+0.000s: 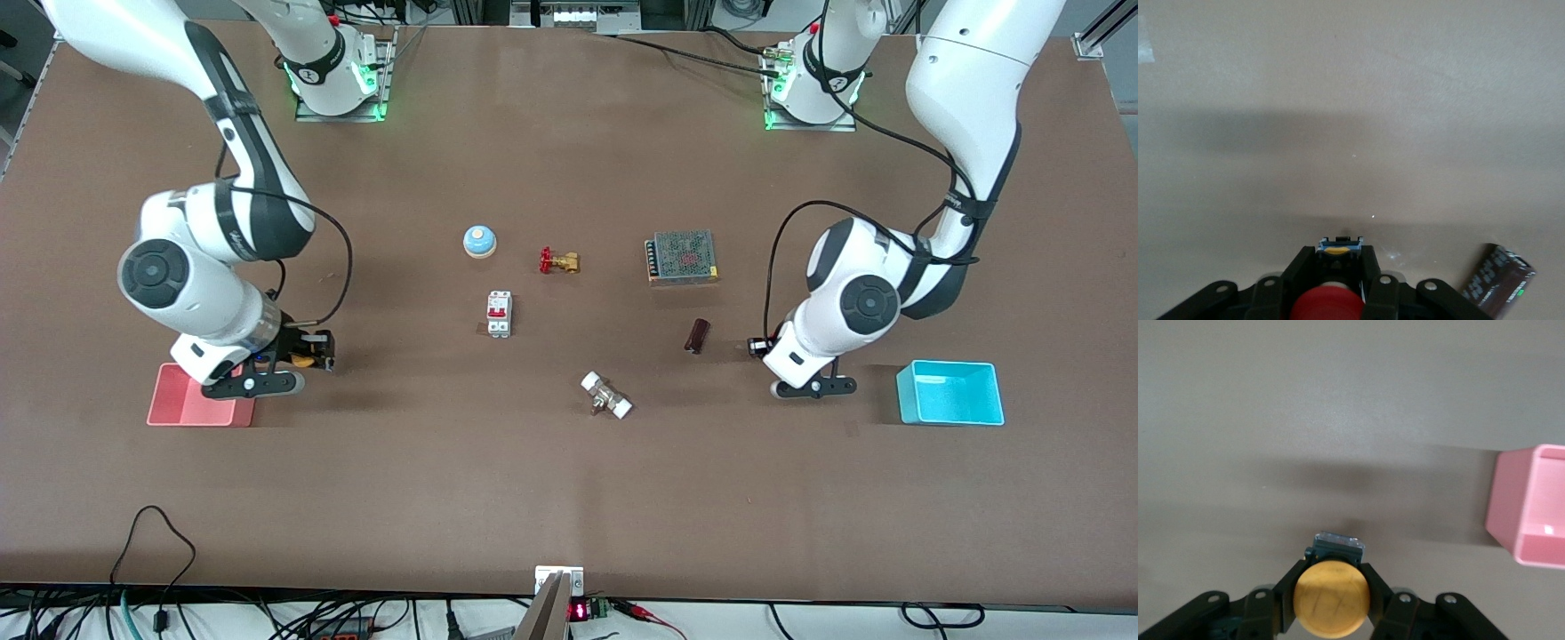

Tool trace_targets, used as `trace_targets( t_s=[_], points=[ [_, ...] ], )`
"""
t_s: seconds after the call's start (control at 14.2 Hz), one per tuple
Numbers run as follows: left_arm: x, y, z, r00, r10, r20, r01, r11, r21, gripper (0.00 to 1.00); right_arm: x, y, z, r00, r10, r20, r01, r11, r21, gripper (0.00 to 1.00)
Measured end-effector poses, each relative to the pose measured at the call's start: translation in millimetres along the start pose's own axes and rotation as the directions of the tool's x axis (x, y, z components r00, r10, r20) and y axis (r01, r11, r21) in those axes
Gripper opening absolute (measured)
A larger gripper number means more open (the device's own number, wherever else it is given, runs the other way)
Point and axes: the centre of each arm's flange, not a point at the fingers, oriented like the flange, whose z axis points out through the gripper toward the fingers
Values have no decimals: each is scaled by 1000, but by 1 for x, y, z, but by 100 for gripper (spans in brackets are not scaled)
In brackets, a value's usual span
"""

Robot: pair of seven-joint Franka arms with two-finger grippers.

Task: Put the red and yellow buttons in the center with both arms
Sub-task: 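Carry the yellow button with the right gripper while the left gripper carries the red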

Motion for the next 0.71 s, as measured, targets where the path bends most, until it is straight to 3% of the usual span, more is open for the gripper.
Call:
trace_targets(
  t_s=[0.21,0.63,0.71],
  points=[
    [-5,9,3,999,-12,-39,13,999,32,34,-6,-6,35,1000,-9,-13,9,1000,12,38],
    [-17,8,18,995,-8,-100,7,1000,-13,34,-7,-20,48,1000,-12,-25,12,1000,21,37],
    [-17,8,19,995,-11,-100,9,1000,-14,41,-7,-24,49,1000,-12,-26,13,1000,22,37]
  ],
)
